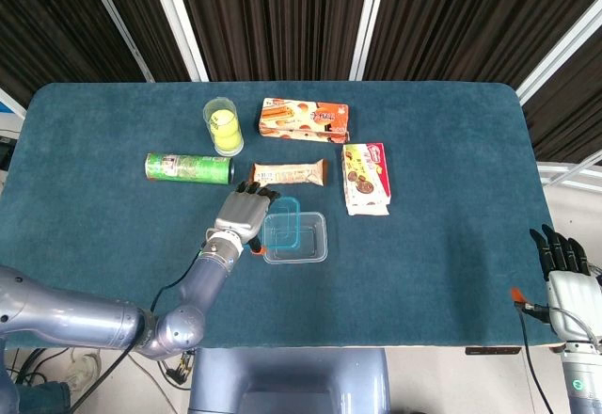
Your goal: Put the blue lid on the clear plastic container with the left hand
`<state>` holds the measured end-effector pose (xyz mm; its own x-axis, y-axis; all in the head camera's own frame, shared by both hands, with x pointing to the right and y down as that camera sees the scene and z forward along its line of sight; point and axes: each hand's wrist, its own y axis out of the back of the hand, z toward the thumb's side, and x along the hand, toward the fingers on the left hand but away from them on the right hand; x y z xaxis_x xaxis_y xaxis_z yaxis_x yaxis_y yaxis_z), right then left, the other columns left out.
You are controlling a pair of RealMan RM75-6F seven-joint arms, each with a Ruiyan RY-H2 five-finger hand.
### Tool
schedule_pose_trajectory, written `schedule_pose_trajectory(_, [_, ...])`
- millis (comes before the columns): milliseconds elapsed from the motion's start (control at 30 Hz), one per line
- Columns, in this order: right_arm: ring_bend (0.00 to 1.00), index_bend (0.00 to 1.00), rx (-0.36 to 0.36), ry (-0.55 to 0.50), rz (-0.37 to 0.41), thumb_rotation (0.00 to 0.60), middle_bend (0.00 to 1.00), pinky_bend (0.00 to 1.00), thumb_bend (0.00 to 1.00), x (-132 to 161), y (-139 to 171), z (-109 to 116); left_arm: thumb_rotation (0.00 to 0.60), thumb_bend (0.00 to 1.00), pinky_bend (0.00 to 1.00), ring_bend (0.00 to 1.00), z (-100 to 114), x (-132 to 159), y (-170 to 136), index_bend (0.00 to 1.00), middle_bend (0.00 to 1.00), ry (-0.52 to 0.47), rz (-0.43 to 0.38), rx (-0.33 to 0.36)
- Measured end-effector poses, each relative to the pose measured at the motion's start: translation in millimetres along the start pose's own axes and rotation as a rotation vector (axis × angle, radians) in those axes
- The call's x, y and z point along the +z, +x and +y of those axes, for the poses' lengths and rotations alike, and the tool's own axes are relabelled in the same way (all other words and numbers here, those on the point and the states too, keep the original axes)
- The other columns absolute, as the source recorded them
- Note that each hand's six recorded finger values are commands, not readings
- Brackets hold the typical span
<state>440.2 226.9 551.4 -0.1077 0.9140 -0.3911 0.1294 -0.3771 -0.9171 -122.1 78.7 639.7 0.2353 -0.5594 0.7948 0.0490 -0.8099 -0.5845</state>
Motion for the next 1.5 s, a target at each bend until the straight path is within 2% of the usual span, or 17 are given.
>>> schedule_pose_trajectory(267, [0.0,0.06,-0.001,-0.002,0.001,0.6,0.0,0.0,0.29,-0.1,-0.6,0.0,0.6,0.38,0.03,0.0,-6.5,15.2,5.2,0.17,0.34,-0.035,-0.003,0.023])
schedule_pose_trajectory(700, [0.0,0.06,0.002,-0.001,-0.001,0.6,0.0,0.0,0.29,0.0,-0.3,-0.4,0.6,0.38,0.03,0.0,-13.6,23.0,6.8,0.17,0.34,-0.083,-0.019,0.018])
schedule_pose_trajectory(1133, [0.0,0.06,0.009,-0.004,0.002,0.6,0.0,0.0,0.29,0.2,-0.3,-0.8,0.6,0.38,0.02,0.0,-18.9,27.9,11.5,0.18,0.33,-0.064,-0.004,0.03])
schedule_pose_trajectory(1500, [0.0,0.06,0.008,-0.007,0.002,0.6,0.0,0.0,0.29,0.2,-0.4,-0.7,0.6,0.37,0.02,0.0,-25.1,37.5,12.1,0.17,0.32,-0.071,-0.021,0.035])
